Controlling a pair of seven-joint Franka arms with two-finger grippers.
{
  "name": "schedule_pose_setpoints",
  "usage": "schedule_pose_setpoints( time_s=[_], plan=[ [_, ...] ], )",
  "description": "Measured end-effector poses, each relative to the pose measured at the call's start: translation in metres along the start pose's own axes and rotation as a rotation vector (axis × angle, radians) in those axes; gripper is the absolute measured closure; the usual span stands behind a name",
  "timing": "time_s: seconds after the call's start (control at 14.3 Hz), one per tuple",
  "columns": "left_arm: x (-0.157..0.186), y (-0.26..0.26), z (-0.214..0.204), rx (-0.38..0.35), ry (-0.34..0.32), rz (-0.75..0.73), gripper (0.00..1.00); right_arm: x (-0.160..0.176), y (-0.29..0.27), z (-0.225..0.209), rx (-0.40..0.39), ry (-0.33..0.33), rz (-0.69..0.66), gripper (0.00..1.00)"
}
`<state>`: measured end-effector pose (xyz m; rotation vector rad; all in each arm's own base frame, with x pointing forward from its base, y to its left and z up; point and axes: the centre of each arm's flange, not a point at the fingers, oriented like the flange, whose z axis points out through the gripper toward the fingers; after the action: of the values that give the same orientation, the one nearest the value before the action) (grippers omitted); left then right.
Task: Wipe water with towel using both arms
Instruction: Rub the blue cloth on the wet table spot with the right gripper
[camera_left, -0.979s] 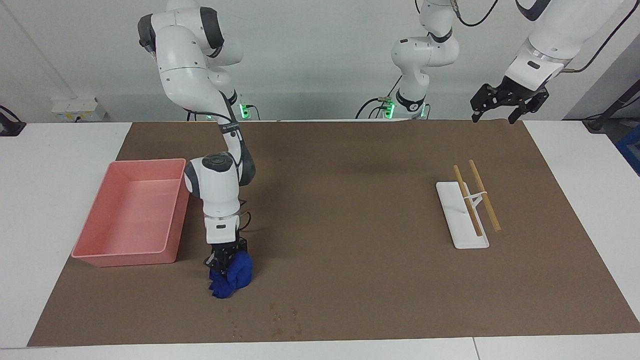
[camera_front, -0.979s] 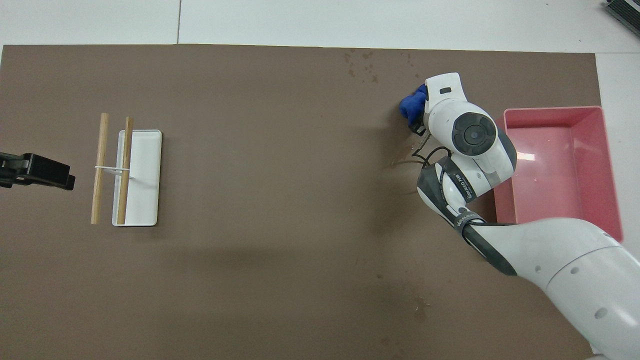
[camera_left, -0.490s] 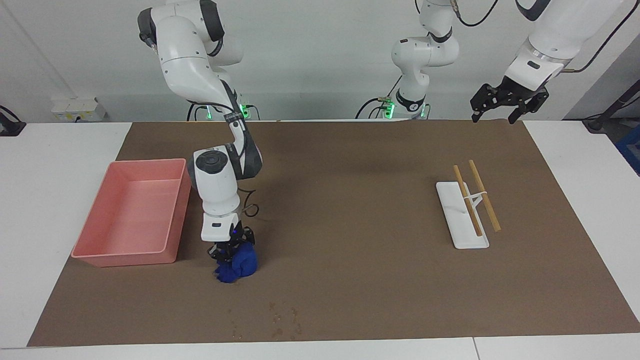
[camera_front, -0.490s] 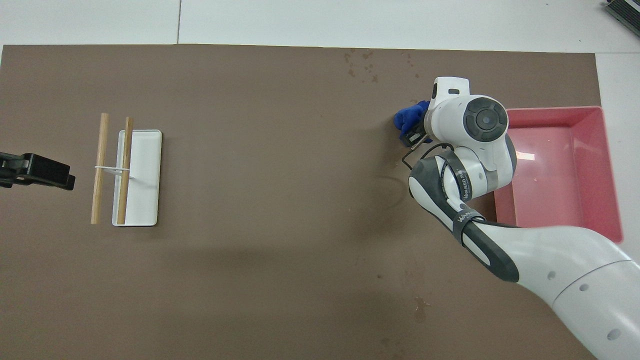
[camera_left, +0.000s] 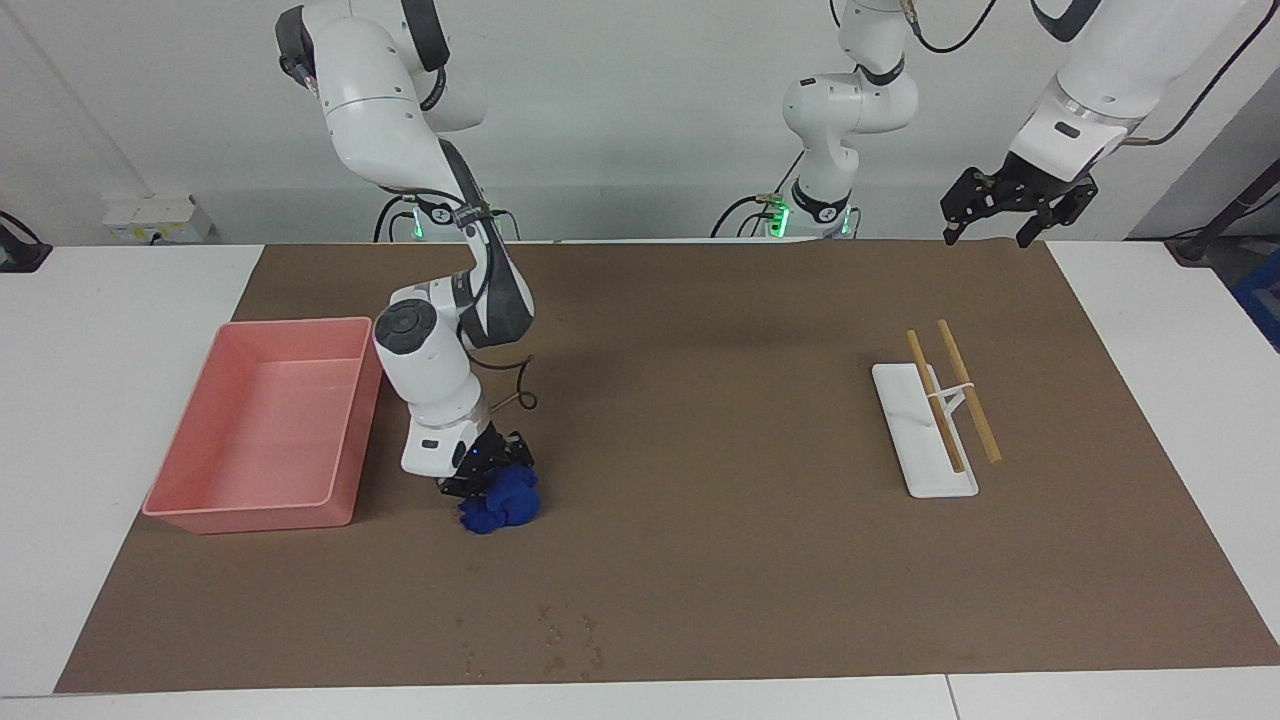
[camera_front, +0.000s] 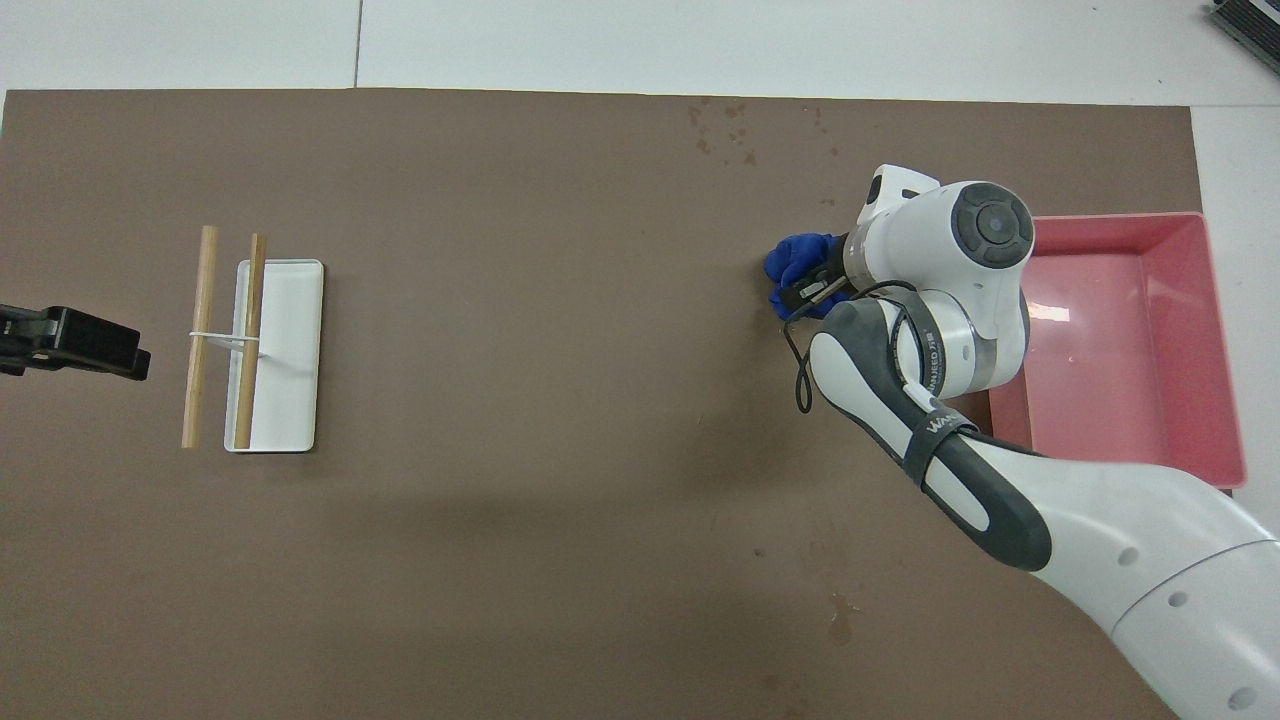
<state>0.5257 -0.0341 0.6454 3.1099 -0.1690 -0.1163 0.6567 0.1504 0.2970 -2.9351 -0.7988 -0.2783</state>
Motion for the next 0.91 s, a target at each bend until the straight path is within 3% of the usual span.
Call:
schedule_pose_setpoints(
  time_s=[0.91],
  plan=[
    [0.000,0.000,0.000,0.000,0.000,0.000,0.00,-0.034,-0.032,-0.004,0.082,-0.034,0.149,0.87]
  ],
)
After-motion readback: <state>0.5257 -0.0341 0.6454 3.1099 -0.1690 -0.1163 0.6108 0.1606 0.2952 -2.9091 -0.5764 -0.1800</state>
